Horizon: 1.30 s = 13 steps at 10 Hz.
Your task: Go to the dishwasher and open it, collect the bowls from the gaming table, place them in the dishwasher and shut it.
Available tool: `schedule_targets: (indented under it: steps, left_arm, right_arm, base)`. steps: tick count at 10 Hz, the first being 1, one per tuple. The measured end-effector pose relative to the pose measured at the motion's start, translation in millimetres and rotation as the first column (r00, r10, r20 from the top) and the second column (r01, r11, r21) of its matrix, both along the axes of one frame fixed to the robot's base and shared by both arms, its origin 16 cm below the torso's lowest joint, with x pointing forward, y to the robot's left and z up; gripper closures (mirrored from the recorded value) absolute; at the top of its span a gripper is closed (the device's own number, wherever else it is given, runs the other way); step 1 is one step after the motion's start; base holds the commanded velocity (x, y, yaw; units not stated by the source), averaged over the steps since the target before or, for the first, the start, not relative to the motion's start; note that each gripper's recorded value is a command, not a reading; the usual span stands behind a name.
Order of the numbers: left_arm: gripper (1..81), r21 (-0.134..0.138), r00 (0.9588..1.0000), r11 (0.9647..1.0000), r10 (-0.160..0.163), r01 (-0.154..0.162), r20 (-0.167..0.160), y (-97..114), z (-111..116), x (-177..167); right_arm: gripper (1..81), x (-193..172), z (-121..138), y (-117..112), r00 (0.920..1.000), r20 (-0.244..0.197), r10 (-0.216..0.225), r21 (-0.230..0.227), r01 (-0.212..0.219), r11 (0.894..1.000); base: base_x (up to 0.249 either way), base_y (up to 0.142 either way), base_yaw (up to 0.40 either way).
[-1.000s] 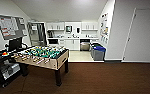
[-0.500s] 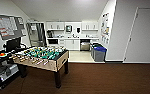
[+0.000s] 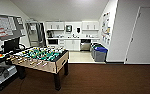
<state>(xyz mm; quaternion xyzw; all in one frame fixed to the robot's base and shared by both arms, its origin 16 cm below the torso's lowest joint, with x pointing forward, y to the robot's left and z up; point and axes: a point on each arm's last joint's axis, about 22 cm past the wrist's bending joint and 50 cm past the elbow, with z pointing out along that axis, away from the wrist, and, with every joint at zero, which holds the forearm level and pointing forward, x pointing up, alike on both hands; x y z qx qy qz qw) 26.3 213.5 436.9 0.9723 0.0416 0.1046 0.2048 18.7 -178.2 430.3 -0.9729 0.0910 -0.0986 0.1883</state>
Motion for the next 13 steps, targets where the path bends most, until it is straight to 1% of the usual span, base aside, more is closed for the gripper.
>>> schedule_targets:
  steps: [1,2,3,5,6,8,13]
  left_arm:
    - [81.1,0.0,1.0,1.0,0.0,0.0,-0.004,0,0,-4]
    - [81.1,0.007,0.9999,1.0,-0.001,0.001,-0.01,4,-1,-8]
    - [81.1,0.008,1.0,1.0,-0.001,0.001,-0.006,5,-1,-5]
    - [81.1,-0.005,1.0,1.0,0.0,0.0,0.008,-3,1,7]
    - [81.1,-0.003,1.0,1.0,0.0,0.0,0.009,-2,1,7]
    - [81.1,0.001,1.0,1.0,-0.001,0.001,-0.006,0,0,-4]
    - [81.1,-0.001,1.0,1.0,0.0,0.0,0.0,-1,0,-1]
  right_arm:
    - [81.1,-1,0,0,1.0,-0.001,-0.001,0.0,0.001,1.0]
    - [81.1,-3,0,0,1.0,-0.001,-0.003,0.0,0.003,1.0]
    - [81.1,-3,0,-1,1.0,-0.001,-0.004,-0.001,0.004,1.0]
    - [81.1,0,0,0,1.0,-0.001,0.0,-0.001,0.0,1.0]
    - [81.1,-2,0,-1,1.0,-0.003,-0.002,-0.002,0.002,1.0]
    - [81.1,-1,0,-1,1.0,-0.002,-0.001,-0.003,0.001,1.0]
    - [81.1,1,0,1,1.0,0.002,0.001,-0.001,-0.001,1.0]
  base:
    - [0.135,-0.068,0.0]
    - [0.134,-0.068,0.0]
    - [0.135,-0.068,0.0]
    - [0.135,-0.068,0.0]
    - [0.135,-0.068,0.0]
    - [0.135,-0.068,0.0]
    - [0.135,-0.072,0.0]
